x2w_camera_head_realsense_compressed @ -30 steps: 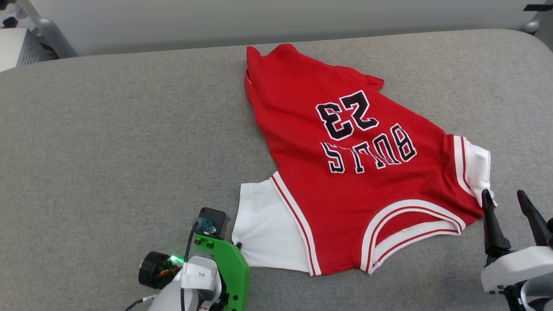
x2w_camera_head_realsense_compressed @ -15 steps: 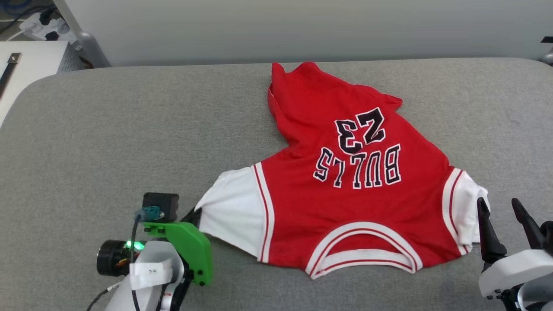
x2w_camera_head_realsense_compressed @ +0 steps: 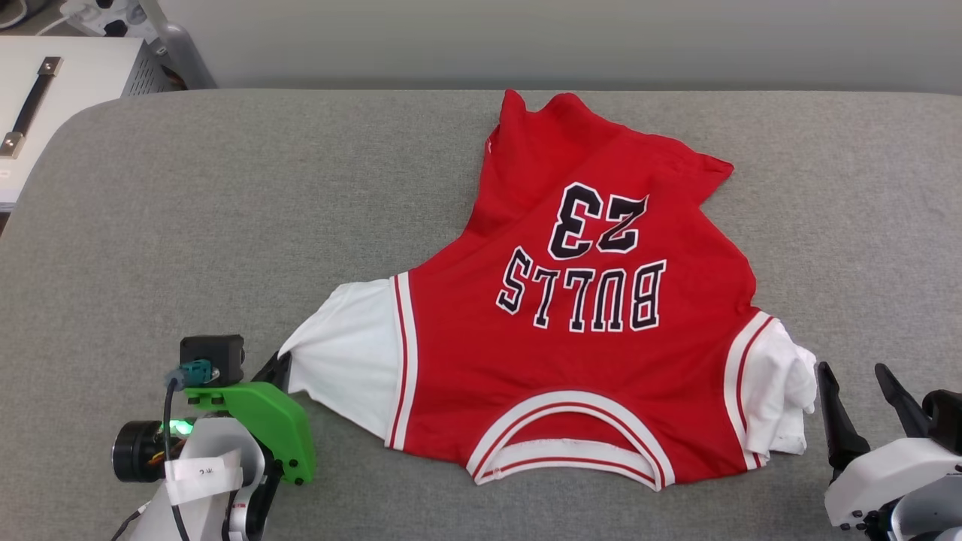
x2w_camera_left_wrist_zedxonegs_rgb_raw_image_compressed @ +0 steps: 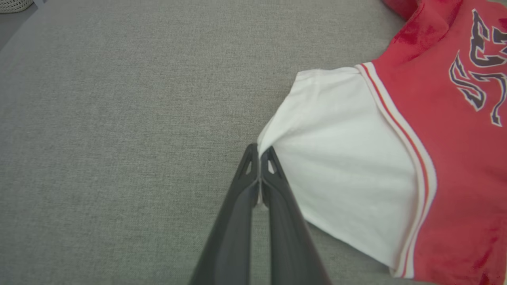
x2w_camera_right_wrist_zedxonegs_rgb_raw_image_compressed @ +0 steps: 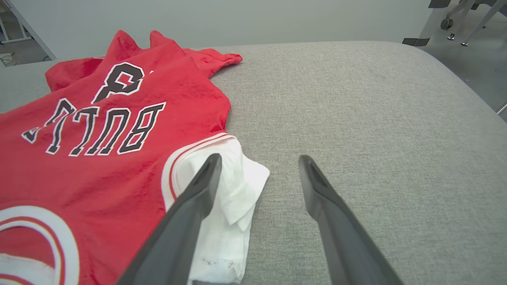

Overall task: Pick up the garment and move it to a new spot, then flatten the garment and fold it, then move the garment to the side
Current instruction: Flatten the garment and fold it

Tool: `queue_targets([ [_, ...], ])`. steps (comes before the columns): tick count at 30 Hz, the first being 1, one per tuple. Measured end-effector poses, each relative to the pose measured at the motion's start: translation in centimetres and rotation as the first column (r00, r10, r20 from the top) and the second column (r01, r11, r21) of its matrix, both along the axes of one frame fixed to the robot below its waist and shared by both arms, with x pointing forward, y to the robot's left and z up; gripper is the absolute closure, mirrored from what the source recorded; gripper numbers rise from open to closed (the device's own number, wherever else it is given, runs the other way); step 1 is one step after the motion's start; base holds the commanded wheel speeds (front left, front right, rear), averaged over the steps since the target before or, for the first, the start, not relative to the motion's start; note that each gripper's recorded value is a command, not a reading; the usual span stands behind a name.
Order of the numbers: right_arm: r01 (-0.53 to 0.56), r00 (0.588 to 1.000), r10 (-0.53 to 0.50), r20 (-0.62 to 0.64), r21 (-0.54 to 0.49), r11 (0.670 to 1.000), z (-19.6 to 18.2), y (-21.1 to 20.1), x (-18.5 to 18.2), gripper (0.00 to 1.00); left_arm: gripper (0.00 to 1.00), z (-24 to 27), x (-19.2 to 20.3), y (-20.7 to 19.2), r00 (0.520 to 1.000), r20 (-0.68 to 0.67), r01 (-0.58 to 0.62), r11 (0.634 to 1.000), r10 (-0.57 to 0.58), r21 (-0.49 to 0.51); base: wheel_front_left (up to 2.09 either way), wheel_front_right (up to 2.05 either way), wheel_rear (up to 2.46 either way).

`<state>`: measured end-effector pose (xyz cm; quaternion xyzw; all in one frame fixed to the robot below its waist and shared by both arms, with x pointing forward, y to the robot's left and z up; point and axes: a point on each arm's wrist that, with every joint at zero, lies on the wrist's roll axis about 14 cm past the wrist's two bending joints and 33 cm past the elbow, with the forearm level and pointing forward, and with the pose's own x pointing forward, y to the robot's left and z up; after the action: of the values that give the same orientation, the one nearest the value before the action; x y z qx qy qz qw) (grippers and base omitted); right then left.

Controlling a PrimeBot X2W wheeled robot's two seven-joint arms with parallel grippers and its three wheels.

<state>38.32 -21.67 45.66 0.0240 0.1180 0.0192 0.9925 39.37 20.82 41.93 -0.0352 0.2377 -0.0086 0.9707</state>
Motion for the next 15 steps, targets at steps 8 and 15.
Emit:
queue_targets([
  [8,-0.006,1.000,0.006,-0.013,-0.007,1.000,-0.2,-0.1,0.0,0.00,0.00,0.0,0.3,0.6,0.998,0.066,-0.005,1.000,0.004,0.013,0.00,0.00,0.00],
  [15,-0.067,0.992,0.062,-0.113,-0.037,0.997,-0.5,0.2,0.0,0.00,0.00,5.4,1.1,-1.5,0.929,0.365,0.067,0.998,-0.062,0.000,0.00,0.00,0.00],
])
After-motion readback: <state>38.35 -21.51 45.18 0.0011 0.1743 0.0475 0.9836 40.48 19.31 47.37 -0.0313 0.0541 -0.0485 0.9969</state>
